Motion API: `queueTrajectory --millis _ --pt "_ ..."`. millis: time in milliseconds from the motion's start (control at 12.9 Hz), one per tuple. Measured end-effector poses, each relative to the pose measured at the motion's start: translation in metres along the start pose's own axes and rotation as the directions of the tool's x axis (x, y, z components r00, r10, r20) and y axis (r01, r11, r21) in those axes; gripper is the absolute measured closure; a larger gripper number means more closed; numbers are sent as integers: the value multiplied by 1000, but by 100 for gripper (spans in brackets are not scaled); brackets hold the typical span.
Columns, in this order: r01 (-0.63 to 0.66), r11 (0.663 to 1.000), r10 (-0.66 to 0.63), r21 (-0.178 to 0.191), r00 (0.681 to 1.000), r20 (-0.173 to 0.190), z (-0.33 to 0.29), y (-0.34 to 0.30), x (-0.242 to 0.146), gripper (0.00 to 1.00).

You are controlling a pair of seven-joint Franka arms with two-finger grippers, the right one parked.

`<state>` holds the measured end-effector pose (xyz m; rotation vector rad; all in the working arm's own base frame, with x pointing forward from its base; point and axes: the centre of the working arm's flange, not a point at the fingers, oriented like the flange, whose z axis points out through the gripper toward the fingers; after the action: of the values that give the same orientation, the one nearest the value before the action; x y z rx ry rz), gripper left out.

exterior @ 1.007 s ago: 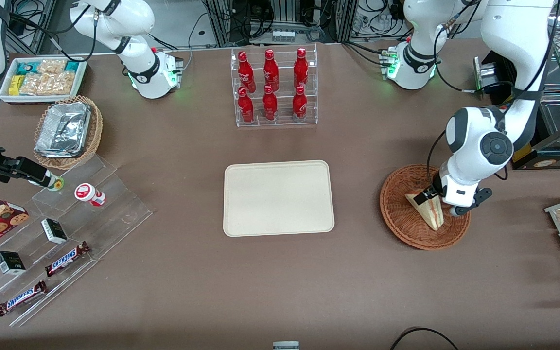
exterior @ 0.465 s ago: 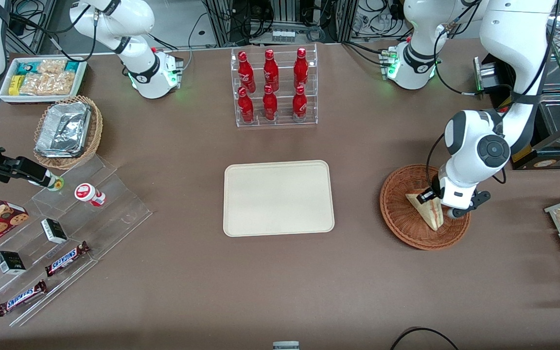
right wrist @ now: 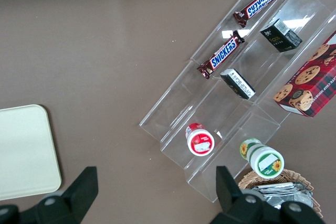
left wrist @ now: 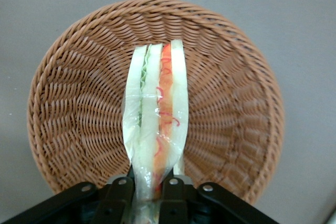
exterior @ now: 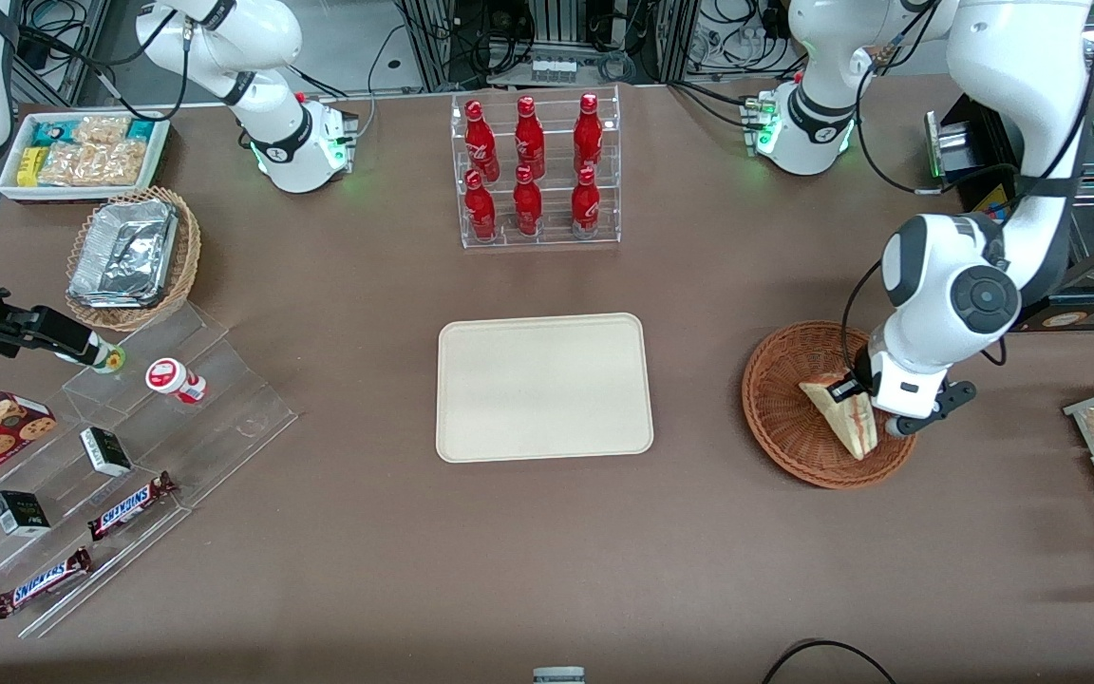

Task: Place sandwich from basket to tray
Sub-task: 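Lift the sandwich and carry it over the white tray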

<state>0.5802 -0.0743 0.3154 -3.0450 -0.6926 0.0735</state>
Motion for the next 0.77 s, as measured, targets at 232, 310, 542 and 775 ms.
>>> queueTrajectory --millis 232,310,542,775 --pt "-93 996 93 9 995 29 -40 40 -13 85" --pt "-137 991 137 7 990 37 -46 54 -22 85" --pt "-260 965 260 -4 964 57 -54 102 -63 85" --pt "-378 926 378 -23 924 62 -50 162 -110 85"
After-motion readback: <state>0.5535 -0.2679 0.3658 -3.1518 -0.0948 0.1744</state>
